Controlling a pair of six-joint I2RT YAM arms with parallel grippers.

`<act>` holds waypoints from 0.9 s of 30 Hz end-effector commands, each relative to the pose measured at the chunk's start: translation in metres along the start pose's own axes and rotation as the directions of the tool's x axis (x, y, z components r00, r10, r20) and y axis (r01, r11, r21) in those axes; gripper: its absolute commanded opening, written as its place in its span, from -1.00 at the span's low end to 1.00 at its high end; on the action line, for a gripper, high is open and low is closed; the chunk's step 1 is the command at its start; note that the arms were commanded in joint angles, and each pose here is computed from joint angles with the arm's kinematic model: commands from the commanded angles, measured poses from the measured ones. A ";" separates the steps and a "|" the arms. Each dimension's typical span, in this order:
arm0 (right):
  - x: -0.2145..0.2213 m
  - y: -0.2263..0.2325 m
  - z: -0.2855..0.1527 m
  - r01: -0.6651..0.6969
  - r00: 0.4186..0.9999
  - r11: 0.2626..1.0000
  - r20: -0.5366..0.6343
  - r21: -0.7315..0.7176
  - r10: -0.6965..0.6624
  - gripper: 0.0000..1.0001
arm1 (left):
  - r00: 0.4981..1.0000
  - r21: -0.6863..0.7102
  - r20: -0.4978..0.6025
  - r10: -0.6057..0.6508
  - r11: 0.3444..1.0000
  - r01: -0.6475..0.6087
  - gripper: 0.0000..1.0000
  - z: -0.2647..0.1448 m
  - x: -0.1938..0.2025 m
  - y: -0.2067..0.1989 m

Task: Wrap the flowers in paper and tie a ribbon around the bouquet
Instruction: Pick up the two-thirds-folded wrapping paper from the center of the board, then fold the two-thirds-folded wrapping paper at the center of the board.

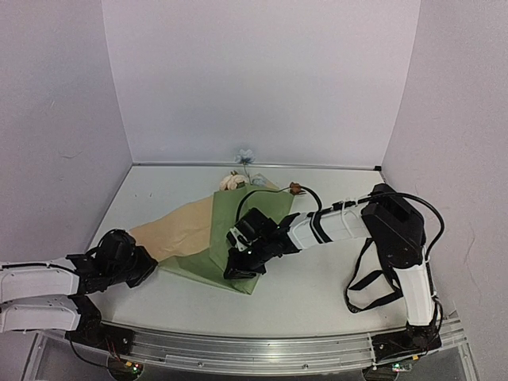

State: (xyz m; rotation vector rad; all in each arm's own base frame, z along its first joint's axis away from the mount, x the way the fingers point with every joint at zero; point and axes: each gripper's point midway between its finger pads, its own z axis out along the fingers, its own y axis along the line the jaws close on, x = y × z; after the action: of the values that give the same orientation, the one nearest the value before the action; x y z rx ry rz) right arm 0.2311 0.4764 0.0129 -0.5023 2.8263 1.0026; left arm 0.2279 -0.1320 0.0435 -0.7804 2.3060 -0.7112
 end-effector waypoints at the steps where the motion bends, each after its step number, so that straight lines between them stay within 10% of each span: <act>1: 0.001 -0.011 0.006 0.000 1.000 0.997 0.005 0.082 0.000 -0.68 | 0.989 0.151 0.041 0.139 0.978 -0.144 -1.00 -0.016 -0.016 -0.052; 27: 0.012 -0.046 0.010 0.068 0.998 0.903 -0.027 0.425 -0.063 -0.61 | 0.910 0.584 0.012 0.414 0.736 -0.342 -1.00 -0.072 -0.005 -0.203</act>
State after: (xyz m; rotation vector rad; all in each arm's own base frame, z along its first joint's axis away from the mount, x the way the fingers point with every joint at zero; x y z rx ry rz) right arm 0.2345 0.4777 0.0111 -0.5433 2.8321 0.6126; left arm 0.2451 -0.2332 0.1762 -0.0221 2.1949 -1.1069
